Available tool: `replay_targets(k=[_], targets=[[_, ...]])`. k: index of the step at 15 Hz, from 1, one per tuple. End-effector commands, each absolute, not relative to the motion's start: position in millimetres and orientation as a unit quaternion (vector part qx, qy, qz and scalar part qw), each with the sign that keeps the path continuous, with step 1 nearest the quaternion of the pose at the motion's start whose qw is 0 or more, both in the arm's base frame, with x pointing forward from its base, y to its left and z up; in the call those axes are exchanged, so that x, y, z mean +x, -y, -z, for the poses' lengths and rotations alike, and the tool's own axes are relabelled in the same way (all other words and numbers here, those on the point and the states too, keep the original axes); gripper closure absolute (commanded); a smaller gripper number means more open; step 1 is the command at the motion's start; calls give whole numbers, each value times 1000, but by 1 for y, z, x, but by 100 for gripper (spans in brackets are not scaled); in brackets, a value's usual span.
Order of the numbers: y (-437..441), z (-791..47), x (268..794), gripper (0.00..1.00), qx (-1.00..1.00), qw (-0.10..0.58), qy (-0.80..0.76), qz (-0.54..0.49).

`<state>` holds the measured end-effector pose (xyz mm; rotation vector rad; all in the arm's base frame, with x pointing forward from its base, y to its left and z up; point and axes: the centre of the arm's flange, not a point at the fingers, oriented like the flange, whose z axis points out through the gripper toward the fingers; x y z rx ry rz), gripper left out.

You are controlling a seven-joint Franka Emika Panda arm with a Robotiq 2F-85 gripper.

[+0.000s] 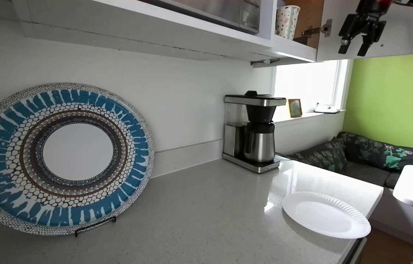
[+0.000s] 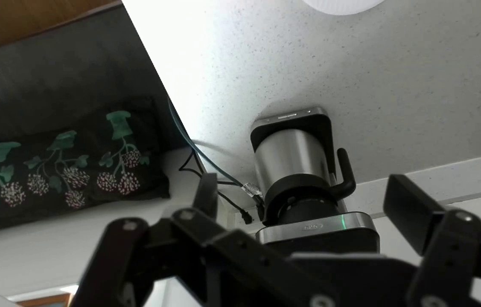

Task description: Remove the paper cup from the bottom shelf, put it on the table and then put the white plate in the bottom shelf of the cabinet

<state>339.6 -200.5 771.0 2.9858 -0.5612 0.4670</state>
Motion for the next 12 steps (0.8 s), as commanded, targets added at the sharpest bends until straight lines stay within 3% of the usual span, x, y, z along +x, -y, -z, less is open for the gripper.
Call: replay_targets(k=[1,12], targets=[[208,-817,357,0,963,16,237,-129],[207,-889,381,0,881,-17,319,-350]])
